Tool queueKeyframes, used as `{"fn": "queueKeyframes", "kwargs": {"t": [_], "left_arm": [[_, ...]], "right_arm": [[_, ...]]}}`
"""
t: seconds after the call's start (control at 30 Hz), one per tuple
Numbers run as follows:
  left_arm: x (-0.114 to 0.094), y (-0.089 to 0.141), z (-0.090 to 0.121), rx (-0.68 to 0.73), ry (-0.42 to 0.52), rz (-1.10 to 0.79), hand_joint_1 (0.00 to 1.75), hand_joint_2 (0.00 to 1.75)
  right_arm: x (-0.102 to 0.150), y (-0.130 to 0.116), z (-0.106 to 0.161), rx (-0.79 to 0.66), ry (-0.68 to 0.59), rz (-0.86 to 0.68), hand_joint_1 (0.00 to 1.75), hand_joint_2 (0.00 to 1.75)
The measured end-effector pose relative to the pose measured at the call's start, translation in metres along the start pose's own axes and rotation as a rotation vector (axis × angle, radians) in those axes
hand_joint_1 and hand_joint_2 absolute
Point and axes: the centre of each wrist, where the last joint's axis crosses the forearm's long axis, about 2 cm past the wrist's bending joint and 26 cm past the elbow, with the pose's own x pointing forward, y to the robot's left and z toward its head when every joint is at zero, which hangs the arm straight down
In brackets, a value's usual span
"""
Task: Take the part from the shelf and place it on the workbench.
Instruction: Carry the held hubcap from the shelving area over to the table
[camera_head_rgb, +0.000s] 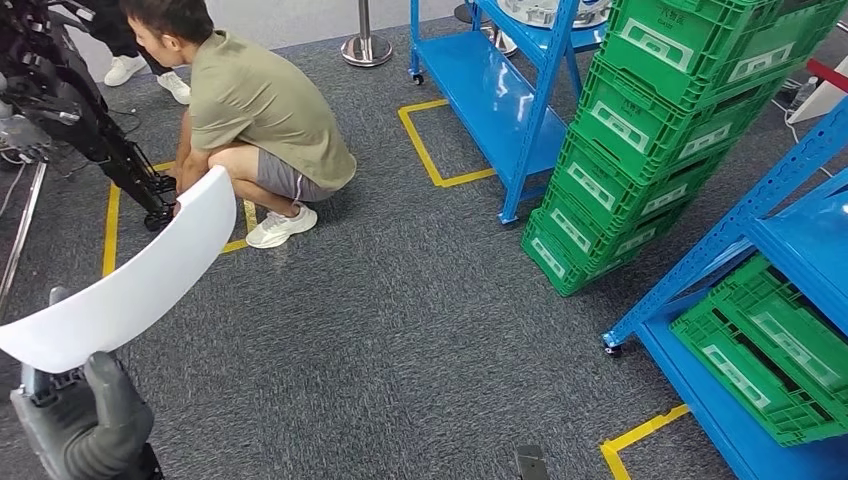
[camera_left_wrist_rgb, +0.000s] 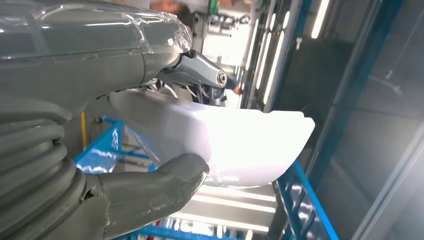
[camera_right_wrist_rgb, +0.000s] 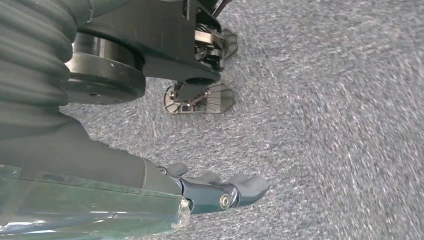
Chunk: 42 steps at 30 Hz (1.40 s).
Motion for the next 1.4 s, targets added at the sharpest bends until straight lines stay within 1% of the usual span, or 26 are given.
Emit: {"fn": "queueKeyframes", "kwargs": {"t": [0.4, 0.6, 0.8, 1.3, 1.4], "left_arm": [[0.0019, 0.0028, -0.0006, 0.008, -0.006, -0.01, 1.75, 1.75], [0.002, 0.0035, -0.0011, 0.01, -0.008, -0.012, 1.75, 1.75], [0.002, 0.0043, -0.0015, 0.016, -0.009, -0.018, 1.75, 1.75], [0.0046, 0.0084, 0.0, 0.093, -0.018, -0.105, 1.75, 1.75], [0.0061, 0.0091, -0.0005, 0.122, -0.034, -0.152, 1.75, 1.75]], "right_arm": [[0.0017, 0.0016, -0.0003, 0.002, -0.003, -0.003, 0.0, 1.75], [-0.0035, 0.0009, 0.0023, 0.003, 0.008, 0.0, 0.0, 1.75], [-0.0022, -0.0008, 0.0009, -0.002, 0.005, 0.0, 0.0, 1.75], [0.0033, 0.0018, -0.0011, 0.006, -0.01, 0.004, 0.0, 1.75], [0.0039, 0.0017, -0.0015, 0.005, -0.011, 0.004, 0.0, 1.75]]}}
